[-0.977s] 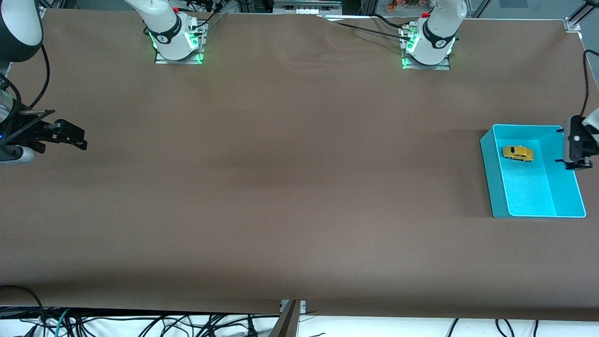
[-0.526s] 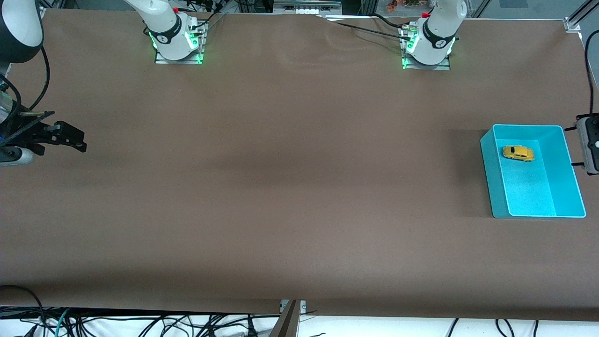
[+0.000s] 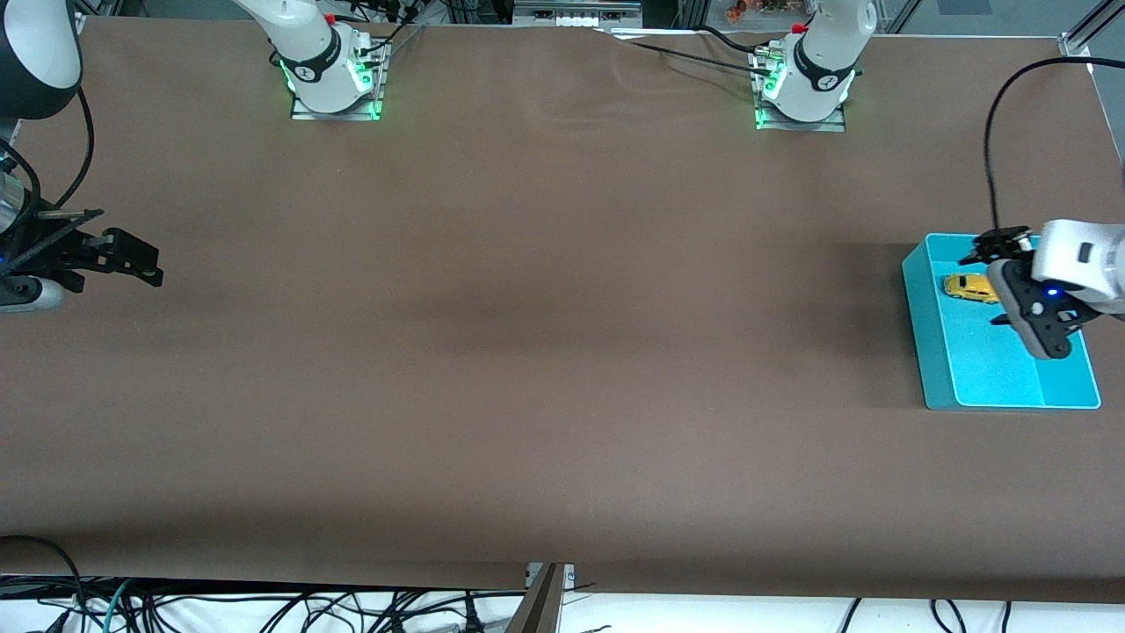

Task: Wind and store yellow beetle car

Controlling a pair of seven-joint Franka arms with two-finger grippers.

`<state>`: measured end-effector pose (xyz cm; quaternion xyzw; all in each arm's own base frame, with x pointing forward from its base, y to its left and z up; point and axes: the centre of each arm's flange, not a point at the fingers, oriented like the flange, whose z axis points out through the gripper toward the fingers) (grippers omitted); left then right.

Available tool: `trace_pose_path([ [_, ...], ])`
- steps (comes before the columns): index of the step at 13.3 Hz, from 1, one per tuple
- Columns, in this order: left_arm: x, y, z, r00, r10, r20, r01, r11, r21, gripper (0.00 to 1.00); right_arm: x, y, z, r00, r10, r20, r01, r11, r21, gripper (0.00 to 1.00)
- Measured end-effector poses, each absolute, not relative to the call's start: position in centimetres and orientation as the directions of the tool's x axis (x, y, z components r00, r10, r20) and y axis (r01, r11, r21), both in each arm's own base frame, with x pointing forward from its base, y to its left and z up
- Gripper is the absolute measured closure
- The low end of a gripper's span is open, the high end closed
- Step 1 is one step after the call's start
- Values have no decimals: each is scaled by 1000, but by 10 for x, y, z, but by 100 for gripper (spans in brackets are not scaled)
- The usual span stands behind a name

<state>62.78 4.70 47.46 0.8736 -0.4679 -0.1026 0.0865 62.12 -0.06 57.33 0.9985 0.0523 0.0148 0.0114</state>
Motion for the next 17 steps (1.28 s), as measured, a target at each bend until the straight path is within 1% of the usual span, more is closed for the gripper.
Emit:
trace_pose_path([
  [3,624,-25,504,690,-715,-110,-687,-695,211,0,621,-1,573,994,105,29,104,-994,24,0],
  [6,600,-75,560,794,-598,-106,-588,-801,113,0,621,0,573,994,105,29,105,-994,24,0],
  [8,583,-68,583,893,-442,-88,-440,-897,48,0,621,0,573,994,105,29,105,-994,24,0],
  [10,568,-54,586,964,-260,-51,-260,-966,3,0,621,0,573,994,105,29,105,-994,24,0],
  [12,549,-50,576,988,-152,-11,-152,-988,0,0,621,0,573,994,105,29,105,-994,24,0],
  [14,532,-49,565,996,-87,7,-87,-996,11,0,621,0,573,994,105,29,105,-994,24,0],
  [17,525,-46,564,1000,3,15,3,-1000,25,0,621,0,573,994,105,29,105,-994,24,0],
])
